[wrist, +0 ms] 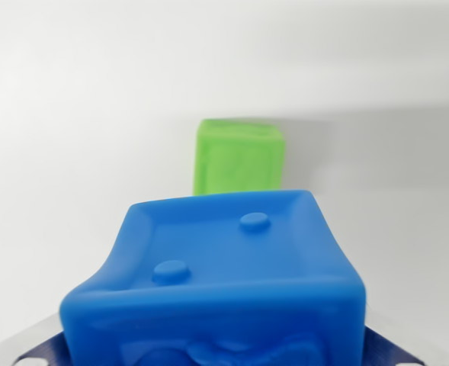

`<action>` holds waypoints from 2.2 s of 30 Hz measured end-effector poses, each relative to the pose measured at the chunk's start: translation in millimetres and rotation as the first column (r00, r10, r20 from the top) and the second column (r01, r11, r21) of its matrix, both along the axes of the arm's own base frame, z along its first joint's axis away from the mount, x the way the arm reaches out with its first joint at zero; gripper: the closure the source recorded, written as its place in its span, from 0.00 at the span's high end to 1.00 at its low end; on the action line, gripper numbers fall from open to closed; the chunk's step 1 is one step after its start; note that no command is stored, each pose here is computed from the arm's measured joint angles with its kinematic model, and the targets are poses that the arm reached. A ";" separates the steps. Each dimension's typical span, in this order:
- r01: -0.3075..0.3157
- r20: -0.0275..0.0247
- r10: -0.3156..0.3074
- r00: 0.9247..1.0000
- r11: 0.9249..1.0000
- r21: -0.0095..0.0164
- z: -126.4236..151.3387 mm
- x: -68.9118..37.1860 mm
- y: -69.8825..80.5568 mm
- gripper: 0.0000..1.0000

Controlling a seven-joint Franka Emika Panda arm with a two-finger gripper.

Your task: Stack cube

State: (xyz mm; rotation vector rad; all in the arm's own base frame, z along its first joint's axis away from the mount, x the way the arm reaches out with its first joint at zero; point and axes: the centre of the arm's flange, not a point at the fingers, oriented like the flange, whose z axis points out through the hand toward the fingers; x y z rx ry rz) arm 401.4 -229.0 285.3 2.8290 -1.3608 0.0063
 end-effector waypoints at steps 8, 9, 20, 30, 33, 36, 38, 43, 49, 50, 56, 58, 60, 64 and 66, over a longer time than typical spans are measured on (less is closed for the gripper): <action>0.010 -0.004 -0.010 1.000 1.000 0.003 -9.8 -0.5 -7.6 0.00; 0.010 -0.006 -0.010 1.000 1.000 0.003 -14.3 -0.4 -7.8 0.00; 0.010 -0.009 -0.009 1.000 1.000 0.004 -48.9 -0.5 -7.8 0.00; 0.008 -0.010 -0.008 1.000 1.000 0.004 -74.4 -0.8 -7.3 0.00; 0.008 -0.010 -0.008 1.000 1.000 0.005 -81.4 -1.0 -6.9 0.00; 0.008 -0.009 -0.008 1.000 1.000 0.004 -87.6 -1.3 -7.0 0.00; 0.009 -0.009 -0.009 1.000 1.000 0.004 -90.5 -1.3 -7.0 0.00; 0.008 -0.009 -0.008 1.000 1.000 0.004 -99.7 -1.3 -6.6 0.00; 0.007 -0.009 -0.007 1.000 1.000 0.005 -107.5 -1.4 -6.6 0.00; 0.007 -0.009 -0.007 1.000 1.000 0.005 -108.7 -1.4 -6.7 0.00; 0.008 -0.008 -0.008 1.000 1.000 0.005 -113.6 -1.4 -6.7 0.00; 0.008 -0.008 -0.008 1.000 1.000 0.004 -114.7 -1.4 -6.6 0.00; 0.007 -0.009 -0.007 1.000 1.000 0.004 -116.1 -1.4 -6.4 0.00; 0.007 -0.008 -0.007 1.000 1.000 0.004 -116.6 -1.4 -6.6 1.00; 0.007 -0.008 -0.007 1.000 1.000 0.004 -116.6 -1.4 -6.6 1.00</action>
